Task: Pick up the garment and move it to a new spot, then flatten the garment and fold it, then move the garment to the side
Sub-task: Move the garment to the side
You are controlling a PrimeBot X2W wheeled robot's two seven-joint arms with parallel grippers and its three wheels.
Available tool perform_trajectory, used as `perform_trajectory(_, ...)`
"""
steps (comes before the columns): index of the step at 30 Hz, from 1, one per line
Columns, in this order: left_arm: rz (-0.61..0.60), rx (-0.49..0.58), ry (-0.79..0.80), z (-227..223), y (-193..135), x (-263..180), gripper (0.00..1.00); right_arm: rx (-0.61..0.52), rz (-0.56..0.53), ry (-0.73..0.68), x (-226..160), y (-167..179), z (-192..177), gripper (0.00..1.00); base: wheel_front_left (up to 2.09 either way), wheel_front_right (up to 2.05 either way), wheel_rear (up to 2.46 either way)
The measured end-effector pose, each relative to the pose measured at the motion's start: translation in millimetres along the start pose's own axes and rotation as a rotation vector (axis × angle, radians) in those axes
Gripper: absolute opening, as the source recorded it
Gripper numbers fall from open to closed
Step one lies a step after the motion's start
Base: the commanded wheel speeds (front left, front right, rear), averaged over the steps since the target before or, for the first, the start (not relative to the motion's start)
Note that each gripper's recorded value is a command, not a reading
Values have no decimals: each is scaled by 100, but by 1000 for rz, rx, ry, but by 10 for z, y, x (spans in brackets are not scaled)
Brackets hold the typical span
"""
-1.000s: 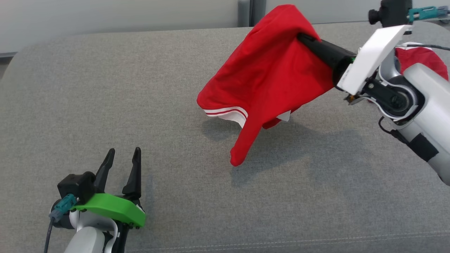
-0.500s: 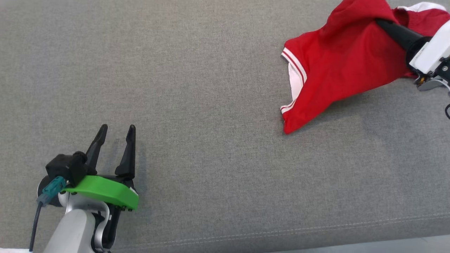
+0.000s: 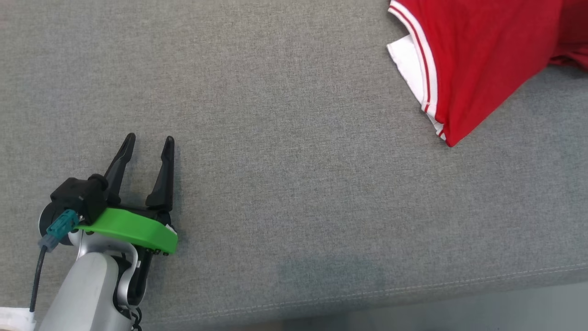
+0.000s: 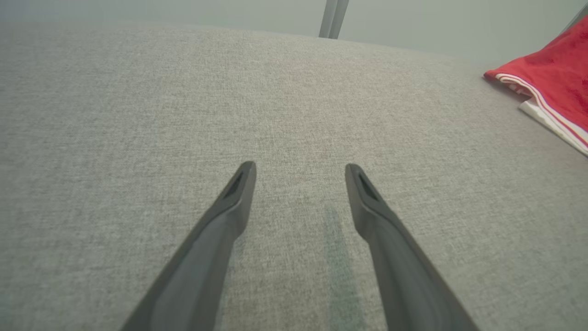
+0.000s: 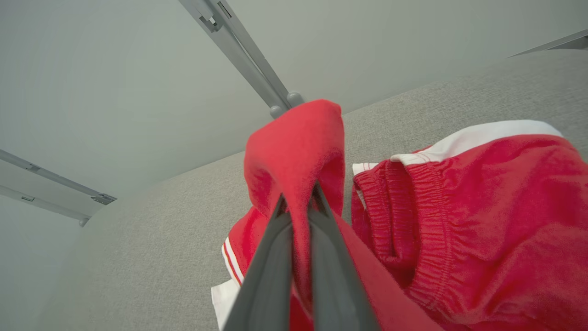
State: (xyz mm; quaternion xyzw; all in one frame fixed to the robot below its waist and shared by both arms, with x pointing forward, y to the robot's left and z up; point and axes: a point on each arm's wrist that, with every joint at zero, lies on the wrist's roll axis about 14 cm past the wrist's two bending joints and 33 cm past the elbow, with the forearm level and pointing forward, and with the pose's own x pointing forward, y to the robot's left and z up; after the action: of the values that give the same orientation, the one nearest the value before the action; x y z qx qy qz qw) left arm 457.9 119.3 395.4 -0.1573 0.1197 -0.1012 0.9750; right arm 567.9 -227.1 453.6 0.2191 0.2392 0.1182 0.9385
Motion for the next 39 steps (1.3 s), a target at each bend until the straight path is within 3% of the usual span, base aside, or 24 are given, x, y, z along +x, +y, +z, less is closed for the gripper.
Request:
perform_trajectory(9,22,-1,32,-127,99,15,100,-19,-99,-43,-15,-391,63,0,0,0,0)
perform_trajectory(17,14,-3,31,-151,99,75,100,-79,-253,-100,-167,-940,210,0,0,0,0)
perform_trajectory(25,21,5,7,-103,145,118,100,-200,-374,-132,-157,-1217,193,0,0,0,0)
perform_trajectory(26,17,4,5,-98,135,121,100,-212,-390,-131,-157,-1247,165,18,0,0,0)
perform_trajectory(27,11,4,3,-88,124,125,100,-220,-401,-135,-152,-1264,148,49,0,0,0)
perform_trajectory(28,11,5,0,-76,124,125,100,-222,-406,-139,-143,-1270,136,100,0,0,0)
perform_trajectory(39,29,7,-46,89,119,46,100,-370,-460,-187,-218,-1188,209,100,0,0,0)
